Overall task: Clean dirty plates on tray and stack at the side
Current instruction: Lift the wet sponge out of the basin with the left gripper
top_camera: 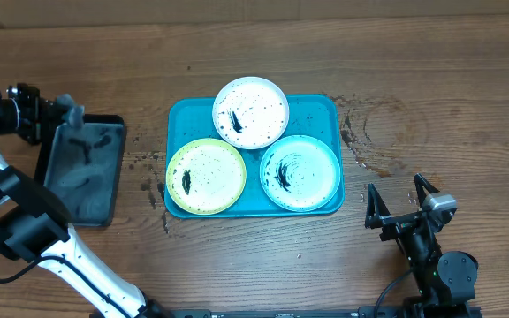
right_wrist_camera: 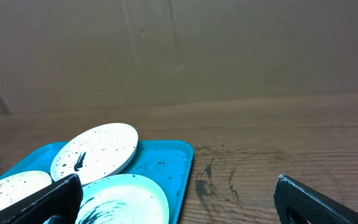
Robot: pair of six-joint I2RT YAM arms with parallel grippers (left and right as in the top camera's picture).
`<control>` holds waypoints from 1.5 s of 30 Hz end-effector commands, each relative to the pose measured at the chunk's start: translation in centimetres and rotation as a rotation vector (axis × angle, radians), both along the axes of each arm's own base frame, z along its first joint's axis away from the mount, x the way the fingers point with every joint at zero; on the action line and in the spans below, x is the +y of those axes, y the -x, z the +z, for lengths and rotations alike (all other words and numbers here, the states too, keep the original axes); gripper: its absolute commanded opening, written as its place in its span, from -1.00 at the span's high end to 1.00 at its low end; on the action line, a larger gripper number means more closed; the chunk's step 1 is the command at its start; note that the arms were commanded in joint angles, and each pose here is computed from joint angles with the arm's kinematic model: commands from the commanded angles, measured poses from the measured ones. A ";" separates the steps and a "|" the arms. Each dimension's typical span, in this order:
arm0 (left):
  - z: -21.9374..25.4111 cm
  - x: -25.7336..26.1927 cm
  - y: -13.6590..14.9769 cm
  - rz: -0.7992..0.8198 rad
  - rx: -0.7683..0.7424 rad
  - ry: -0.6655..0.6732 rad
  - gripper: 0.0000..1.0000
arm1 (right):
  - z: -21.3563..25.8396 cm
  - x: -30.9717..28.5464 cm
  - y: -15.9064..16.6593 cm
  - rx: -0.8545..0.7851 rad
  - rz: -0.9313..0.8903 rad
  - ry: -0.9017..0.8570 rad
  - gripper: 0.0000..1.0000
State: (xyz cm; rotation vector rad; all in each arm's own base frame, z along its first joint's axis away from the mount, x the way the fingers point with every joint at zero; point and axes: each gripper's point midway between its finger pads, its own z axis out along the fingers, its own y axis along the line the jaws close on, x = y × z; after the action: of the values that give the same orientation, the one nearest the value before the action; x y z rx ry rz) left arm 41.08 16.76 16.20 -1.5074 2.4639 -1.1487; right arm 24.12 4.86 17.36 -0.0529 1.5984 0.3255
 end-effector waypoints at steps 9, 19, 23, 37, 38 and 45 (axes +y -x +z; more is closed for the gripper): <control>-3.3 0.5 2.1 -0.089 0.116 -0.156 0.92 | -0.2 -0.2 -0.1 -0.005 -0.012 0.007 -1.00; -4.7 2.0 3.4 -0.076 0.245 -0.279 0.91 | -0.2 -0.2 -0.1 -0.005 -0.012 0.007 -1.00; -7.9 2.4 5.3 -0.062 0.358 -0.300 0.92 | -0.2 -0.2 -0.1 -0.005 -0.012 0.006 -1.00; -3.6 3.9 5.2 -0.041 0.369 -0.425 0.92 | -0.2 -0.2 -0.1 -0.005 -0.012 0.007 -1.00; -4.6 3.1 5.2 -0.056 0.370 -0.385 0.91 | -0.2 -0.2 -0.1 -0.005 -0.012 0.007 -1.00; -5.3 1.2 5.8 -0.068 0.380 -0.282 0.92 | -0.2 -0.2 -0.1 -0.005 -0.012 0.007 -1.00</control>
State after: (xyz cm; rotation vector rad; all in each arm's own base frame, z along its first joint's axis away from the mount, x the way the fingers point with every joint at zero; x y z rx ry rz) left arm 34.35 18.60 9.02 -1.6987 2.8402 -0.4278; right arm 24.12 4.86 17.35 -0.0525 1.5988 0.3258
